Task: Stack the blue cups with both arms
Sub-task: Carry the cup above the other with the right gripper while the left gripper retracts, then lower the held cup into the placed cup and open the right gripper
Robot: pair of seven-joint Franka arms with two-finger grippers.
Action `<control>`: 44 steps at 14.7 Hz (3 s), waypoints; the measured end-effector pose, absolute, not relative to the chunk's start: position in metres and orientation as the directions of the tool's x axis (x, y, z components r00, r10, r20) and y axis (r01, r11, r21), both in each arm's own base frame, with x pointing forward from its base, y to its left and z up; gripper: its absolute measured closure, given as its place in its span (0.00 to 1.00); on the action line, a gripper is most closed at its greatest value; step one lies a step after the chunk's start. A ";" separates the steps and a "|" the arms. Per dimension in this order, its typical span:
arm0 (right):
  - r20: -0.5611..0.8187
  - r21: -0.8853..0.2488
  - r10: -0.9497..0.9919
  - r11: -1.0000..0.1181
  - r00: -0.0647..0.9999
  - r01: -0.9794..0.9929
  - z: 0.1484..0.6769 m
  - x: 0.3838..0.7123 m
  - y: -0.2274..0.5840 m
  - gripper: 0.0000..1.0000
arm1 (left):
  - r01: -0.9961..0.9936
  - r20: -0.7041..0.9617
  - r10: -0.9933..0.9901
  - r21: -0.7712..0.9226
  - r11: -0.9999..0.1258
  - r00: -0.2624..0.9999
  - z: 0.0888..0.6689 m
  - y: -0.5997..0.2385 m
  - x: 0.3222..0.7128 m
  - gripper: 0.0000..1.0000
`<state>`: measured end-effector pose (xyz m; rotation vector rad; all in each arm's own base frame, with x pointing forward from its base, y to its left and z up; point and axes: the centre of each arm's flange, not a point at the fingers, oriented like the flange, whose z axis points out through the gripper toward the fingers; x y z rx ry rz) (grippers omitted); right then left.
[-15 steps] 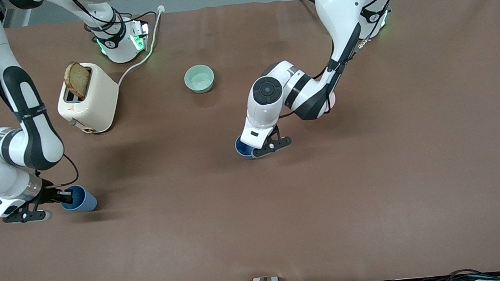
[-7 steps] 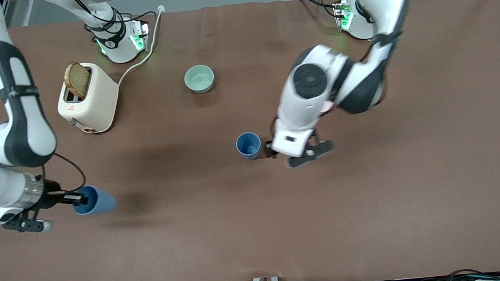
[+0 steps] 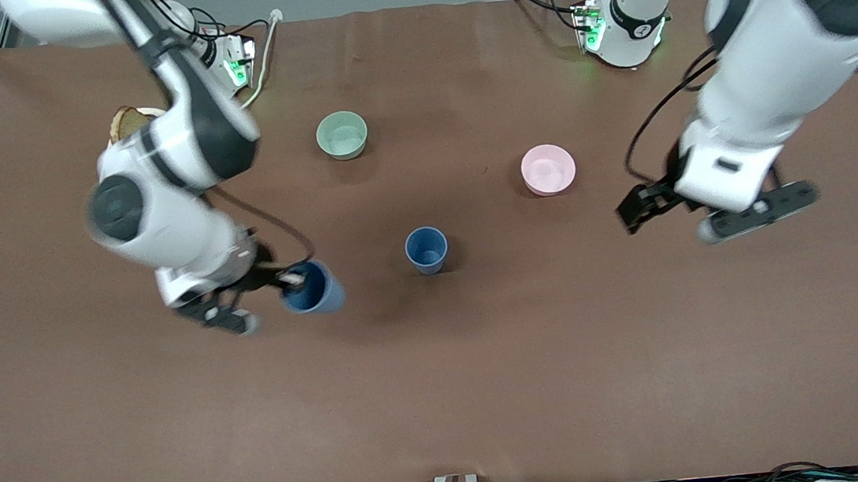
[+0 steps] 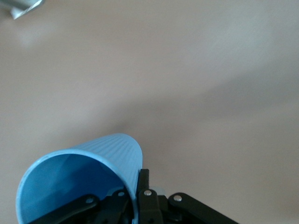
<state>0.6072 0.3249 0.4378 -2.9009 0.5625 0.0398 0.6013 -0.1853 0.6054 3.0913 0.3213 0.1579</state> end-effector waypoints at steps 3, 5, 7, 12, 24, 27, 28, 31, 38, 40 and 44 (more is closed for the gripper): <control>-0.066 -0.159 -0.358 -0.918 0.931 -0.364 0.436 0.553 0.418 0.96 | 0.137 0.094 0.137 0.010 -0.991 0.986 0.641 -0.126 0.585 0.00; -0.075 -0.145 -0.333 -0.929 0.940 -0.340 0.420 0.534 0.449 0.96 | 0.089 0.090 0.088 -0.005 -0.996 0.992 0.650 -0.103 0.572 0.00; -0.083 -0.127 -0.323 -0.935 0.943 -0.331 0.401 0.531 0.457 0.96 | 0.059 0.076 0.058 -0.020 -0.998 0.995 0.653 -0.100 0.555 0.00; -0.076 -0.113 -0.329 -0.935 0.941 -0.336 0.370 0.542 0.457 0.96 | 0.004 0.042 0.002 -0.044 -0.999 0.999 0.670 -0.085 0.518 0.00; -0.063 -0.077 -0.309 -0.947 0.949 -0.313 0.343 0.539 0.465 0.96 | -0.046 0.011 -0.047 -0.036 -0.998 0.999 0.669 -0.079 0.512 0.00; -0.060 -0.079 -0.305 -0.948 0.951 -0.309 0.341 0.538 0.467 0.96 | -0.042 0.011 -0.043 -0.036 -0.998 0.999 0.669 -0.077 0.513 0.00; -0.059 -0.078 -0.303 -0.949 0.951 -0.307 0.340 0.537 0.468 0.96 | -0.041 0.011 -0.042 -0.036 -0.998 0.999 0.669 -0.077 0.513 0.00; -0.061 -0.072 -0.297 -0.951 0.953 -0.301 0.336 0.533 0.473 0.96 | -0.041 0.011 -0.041 -0.036 -0.999 0.999 0.669 -0.076 0.513 0.00; -0.060 -0.066 -0.305 -0.949 0.950 -0.309 0.322 0.533 0.476 0.96 | -0.047 0.009 -0.048 -0.035 -0.998 0.999 0.668 -0.080 0.513 0.00; -0.059 -0.067 -0.307 -0.948 0.950 -0.311 0.320 0.533 0.476 0.96 | -0.047 0.009 -0.048 -0.035 -0.998 0.999 0.668 -0.080 0.513 0.00; -0.059 -0.067 -0.309 -0.947 0.949 -0.313 0.318 0.534 0.476 0.84 | -0.047 0.008 -0.047 -0.035 -0.998 0.999 0.667 -0.079 0.513 0.00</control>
